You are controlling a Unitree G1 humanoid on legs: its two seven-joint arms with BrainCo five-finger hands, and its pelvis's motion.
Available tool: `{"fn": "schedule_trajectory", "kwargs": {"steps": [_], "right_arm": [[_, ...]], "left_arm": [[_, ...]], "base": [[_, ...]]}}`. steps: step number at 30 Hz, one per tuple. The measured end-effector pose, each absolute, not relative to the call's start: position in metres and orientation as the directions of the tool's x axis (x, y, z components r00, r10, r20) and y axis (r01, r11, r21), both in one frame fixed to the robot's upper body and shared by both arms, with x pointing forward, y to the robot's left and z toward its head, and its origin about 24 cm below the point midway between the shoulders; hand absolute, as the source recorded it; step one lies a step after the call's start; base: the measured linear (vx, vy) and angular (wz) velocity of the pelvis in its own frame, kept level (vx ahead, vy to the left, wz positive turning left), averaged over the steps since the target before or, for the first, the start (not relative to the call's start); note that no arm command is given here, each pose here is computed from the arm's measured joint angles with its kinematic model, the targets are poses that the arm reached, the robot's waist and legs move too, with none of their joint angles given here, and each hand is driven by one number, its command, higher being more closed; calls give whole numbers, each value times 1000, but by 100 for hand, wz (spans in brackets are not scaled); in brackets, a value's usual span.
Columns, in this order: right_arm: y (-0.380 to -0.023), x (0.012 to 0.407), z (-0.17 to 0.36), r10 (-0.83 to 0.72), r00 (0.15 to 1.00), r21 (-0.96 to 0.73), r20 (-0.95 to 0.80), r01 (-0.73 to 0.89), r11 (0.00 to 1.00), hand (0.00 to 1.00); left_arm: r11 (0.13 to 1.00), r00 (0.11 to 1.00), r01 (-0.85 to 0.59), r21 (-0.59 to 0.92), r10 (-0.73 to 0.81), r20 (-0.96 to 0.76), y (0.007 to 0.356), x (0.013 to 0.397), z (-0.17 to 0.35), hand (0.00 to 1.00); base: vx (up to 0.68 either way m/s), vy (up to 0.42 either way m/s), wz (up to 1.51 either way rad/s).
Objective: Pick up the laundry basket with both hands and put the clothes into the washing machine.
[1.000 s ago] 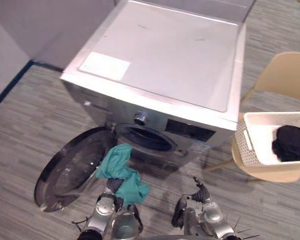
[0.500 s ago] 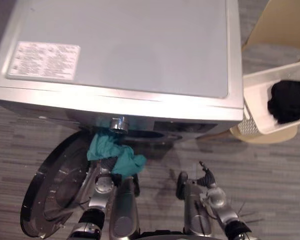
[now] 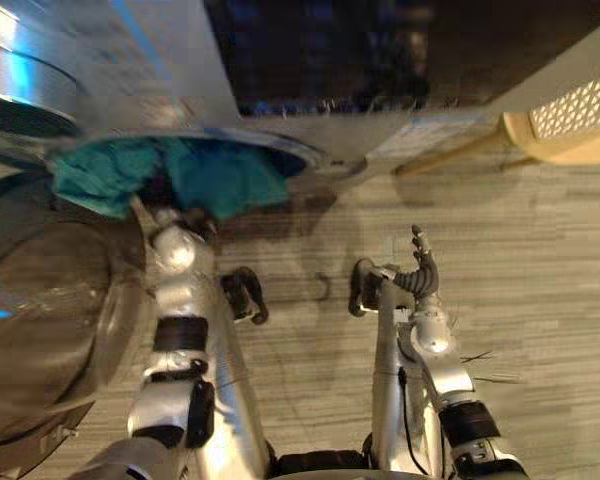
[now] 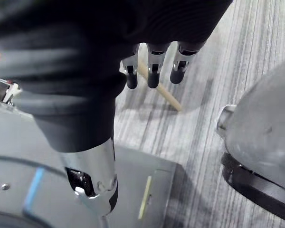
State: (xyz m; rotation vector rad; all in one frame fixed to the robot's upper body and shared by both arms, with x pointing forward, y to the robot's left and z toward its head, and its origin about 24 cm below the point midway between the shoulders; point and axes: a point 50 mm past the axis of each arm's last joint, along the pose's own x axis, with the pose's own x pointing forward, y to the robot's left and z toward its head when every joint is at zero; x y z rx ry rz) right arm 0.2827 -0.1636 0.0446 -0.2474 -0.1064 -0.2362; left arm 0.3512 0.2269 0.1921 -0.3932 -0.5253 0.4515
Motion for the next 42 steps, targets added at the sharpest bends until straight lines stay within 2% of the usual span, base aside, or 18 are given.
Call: {"fn": "schedule_trajectory", "kwargs": {"steps": [4, 9, 13, 14, 16, 18, 21, 25, 31, 35, 39, 42], "right_arm": [[-172, 281, 58, -248, 949, -206, 193, 286, 936, 0], [-175, 281, 73, -216, 939, -192, 267, 272, 943, 0], [-176, 282, 79, -196, 934, -188, 298, 259, 948, 0], [-175, 282, 80, -189, 934, -187, 304, 253, 949, 0], [-175, 283, 83, -181, 931, -171, 316, 244, 954, 0], [-175, 286, 88, -175, 927, -143, 331, 232, 962, 0], [-176, 287, 92, -161, 921, -129, 355, 219, 967, 0], [-178, 287, 92, -167, 922, -94, 349, 211, 973, 0], [-179, 286, 90, -159, 927, -86, 339, 199, 976, 0], [-181, 284, 88, -148, 933, -92, 329, 188, 978, 0], [-182, 284, 87, -149, 933, -86, 327, 186, 979, 0], [-183, 282, 85, -151, 936, -89, 319, 188, 978, 0]], "left_arm": [[865, 694, -217, -453, 463, 552, 225, 354, 259, 100], [937, 619, -195, -291, 348, 704, 209, 351, 319, 100], [968, 488, -214, -128, 220, 844, 184, 338, 374, 100], [965, 459, -247, -86, 195, 867, 178, 337, 387, 0], [944, 459, -331, 13, 149, 876, 173, 342, 398, 0], [895, 507, -423, 140, 106, 855, 170, 354, 399, 0], [754, 634, -534, 384, 56, 772, 172, 377, 380, 0], [642, 767, -516, 567, 52, 639, 178, 396, 354, 0], [628, 779, -512, 587, 51, 625, 182, 397, 350, 0], [579, 801, -517, 630, 68, 594, 193, 399, 329, 0], [568, 797, -539, 622, 106, 594, 210, 394, 321, 0], [623, 756, -584, 520, 183, 629, 228, 385, 325, 0]], "base": [[-104, -75, 11], [-56, -60, -3], [8, -31, -4], [24, -22, -7], [31, -25, -13], [41, -25, -13], [45, -18, -14], [36, -25, -11], [-3, -32, 0], [4, -17, 0], [16, -13, 0], [32, -33, 5]]}}
